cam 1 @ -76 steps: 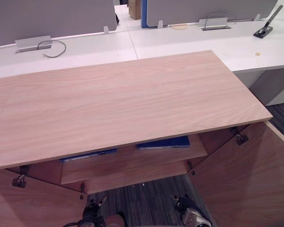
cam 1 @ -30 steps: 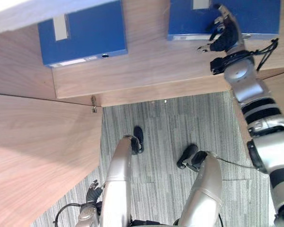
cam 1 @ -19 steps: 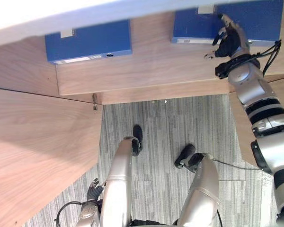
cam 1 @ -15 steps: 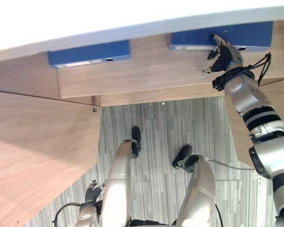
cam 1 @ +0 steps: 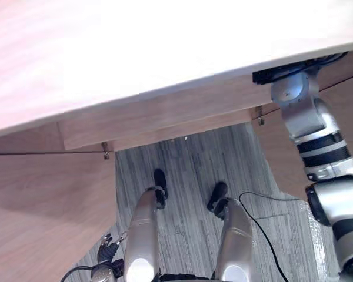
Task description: Walk over to the cabinet, pick up the folder, carry it to the office cabinet, place the folder inside the office cabinet, then close the office cabinet door
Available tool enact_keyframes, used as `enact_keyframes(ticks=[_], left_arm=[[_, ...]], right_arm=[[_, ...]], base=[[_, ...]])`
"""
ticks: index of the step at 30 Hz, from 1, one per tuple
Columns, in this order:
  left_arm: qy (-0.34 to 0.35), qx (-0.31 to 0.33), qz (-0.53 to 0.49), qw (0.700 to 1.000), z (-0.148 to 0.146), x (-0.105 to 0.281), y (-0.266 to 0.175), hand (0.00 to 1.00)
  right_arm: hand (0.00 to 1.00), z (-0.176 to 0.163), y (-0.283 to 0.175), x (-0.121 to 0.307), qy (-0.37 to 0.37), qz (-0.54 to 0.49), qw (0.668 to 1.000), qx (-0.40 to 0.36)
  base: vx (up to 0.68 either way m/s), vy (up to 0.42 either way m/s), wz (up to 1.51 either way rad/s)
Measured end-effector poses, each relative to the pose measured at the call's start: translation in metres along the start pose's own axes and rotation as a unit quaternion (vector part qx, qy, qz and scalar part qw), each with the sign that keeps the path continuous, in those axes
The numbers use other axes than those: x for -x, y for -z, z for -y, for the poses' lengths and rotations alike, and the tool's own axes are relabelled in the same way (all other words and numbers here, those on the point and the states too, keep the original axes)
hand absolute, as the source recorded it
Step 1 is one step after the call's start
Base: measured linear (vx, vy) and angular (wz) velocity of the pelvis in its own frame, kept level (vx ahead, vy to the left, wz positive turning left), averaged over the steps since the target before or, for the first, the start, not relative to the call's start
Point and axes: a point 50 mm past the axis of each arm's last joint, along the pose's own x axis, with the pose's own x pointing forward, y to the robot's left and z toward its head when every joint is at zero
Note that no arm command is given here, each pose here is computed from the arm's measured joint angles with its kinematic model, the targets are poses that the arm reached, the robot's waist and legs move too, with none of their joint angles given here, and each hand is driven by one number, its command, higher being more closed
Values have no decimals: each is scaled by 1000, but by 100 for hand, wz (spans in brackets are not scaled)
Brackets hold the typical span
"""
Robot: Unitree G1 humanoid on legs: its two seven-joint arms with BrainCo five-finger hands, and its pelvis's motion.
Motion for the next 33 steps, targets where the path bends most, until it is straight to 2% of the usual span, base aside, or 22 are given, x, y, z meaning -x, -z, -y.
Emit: enact_keyframes(ticks=[5, 8, 10, 13, 14, 15, 16, 18, 19, 20, 22, 23, 24, 29, 33], left_arm=[[-1, 1, 0, 1000, -2, 1, 1, 0], [-3, 3, -2, 1000, -5, 2, 2, 0], [-6, 5, -2, 1000, -6, 2, 2, 0], [-16, 9, -8, 1000, -11, 3, 6, 0], [-20, 12, -13, 1000, -12, 3, 8, 0], [-27, 14, -24, 999, -14, 3, 12, 0], [-31, 19, -30, 999, -15, 4, 15, 0], [-52, 41, -57, 996, -20, 6, 26, 0], [-57, 44, -64, 995, -21, 7, 29, 0], [-64, 47, -78, 994, -23, 8, 35, 0], [-72, 49, -94, 992, -24, 11, 42, 0], [-75, 47, -100, 991, -25, 12, 44, 0], [-79, 45, -111, 990, -27, 12, 48, 0], [-80, 13, -142, 987, -32, 17, 60, 0], [-74, -7, -157, 985, -35, 20, 66, 0]], right_arm=[[0, -35, -6, 19, -28, -11, 999, -18], [0, -74, -1, 45, -80, -60, 993, -55], [0, -104, 6, 69, -125, -108, 983, -81], [0, -152, 16, 129, -195, -219, 945, -145], [0, -169, 20, 161, -221, -280, 917, -180], [0, -184, 23, 202, -241, -356, 875, -222], [0, -190, 23, 224, -250, -394, 852, -240], [0, -200, 22, 311, -272, -529, 753, -281], [0, -199, 23, 332, -274, -559, 728, -287], [0, -194, 23, 371, -272, -618, 677, -293], [0, -178, 27, 430, -258, -705, 599, -279], [0, -172, 27, 445, -253, -726, 578, -273], [0, -154, 24, 483, -233, -777, 524, -260], [0, -124, 27, 524, -116, -857, 427, -263], [0, -114, 24, 538, -75, -876, 398, -261]], base=[[69, 14, -21], [77, -26, -14], [48, -53, -7], [50, -91, 1], [62, -106, 3], [67, -103, 0], [103, -94, -10], [96, -66, -19], [37, -40, -29], [7, -18, -38], [-19, 72, -60], [-57, 155, -57], [-60, 105, -36], [-25, 152, -41], [37, 73, -43]])
